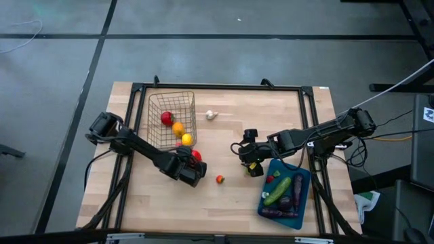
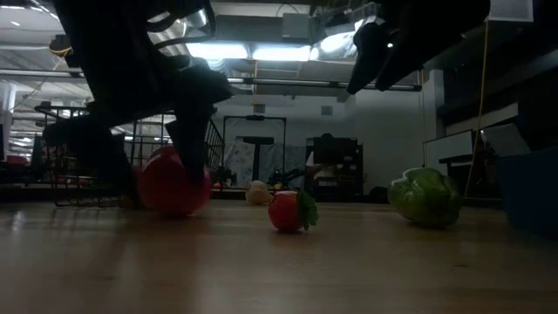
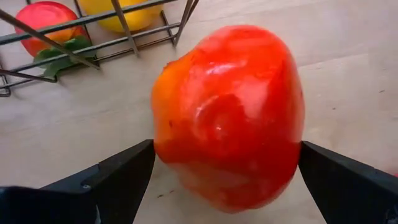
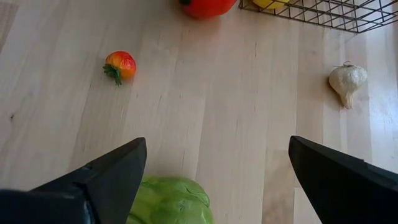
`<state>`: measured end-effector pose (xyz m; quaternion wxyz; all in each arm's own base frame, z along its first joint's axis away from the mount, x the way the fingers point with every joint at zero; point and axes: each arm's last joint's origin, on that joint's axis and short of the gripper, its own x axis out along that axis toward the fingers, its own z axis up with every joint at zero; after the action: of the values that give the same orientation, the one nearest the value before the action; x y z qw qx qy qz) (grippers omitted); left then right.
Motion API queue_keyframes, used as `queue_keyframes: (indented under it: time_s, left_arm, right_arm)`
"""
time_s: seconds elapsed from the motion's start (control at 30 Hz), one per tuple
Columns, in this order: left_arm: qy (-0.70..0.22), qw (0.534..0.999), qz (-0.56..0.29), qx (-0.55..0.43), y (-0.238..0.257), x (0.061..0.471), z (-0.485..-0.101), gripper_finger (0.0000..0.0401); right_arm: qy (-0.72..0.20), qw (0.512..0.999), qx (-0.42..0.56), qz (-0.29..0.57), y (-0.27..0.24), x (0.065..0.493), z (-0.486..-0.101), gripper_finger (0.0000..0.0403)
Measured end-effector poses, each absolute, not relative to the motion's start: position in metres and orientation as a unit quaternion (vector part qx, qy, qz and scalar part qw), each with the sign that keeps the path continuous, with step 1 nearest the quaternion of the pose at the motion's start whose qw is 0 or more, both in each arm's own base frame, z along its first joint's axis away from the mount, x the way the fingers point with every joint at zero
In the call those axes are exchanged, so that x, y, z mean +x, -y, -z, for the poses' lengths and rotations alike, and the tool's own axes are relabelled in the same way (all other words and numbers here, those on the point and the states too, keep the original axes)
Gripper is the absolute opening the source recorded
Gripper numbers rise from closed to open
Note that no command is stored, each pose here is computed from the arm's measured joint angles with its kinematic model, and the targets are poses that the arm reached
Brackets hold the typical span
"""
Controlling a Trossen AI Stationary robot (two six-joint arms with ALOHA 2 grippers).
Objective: Sort produce into baskets
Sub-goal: Put the orange persimmon into the wire basket
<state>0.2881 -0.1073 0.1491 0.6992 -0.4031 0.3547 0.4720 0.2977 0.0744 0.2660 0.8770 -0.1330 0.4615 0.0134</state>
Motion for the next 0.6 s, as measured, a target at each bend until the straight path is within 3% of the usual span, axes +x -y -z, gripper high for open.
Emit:
queue_keyframes:
  time_s: [0.43, 0.6]
  left_arm:
    - [-0.343, 0.716, -0.477, -0.377, 0.1057, 0.2892, -0.1468, 0.0381]
    - [-0.345, 0.718, -0.475, -0.374, 0.1057, 0.2893, -0.1469, 0.0341]
  right_arm:
    - [-0.461, 0.877, -0.133, -0.013, -0.0744, 0.2977, -0.266, 0.0388]
    - [-0.462, 0.877, -0.133, -0.014, -0.0744, 0.2977, -0.266, 0.0388]
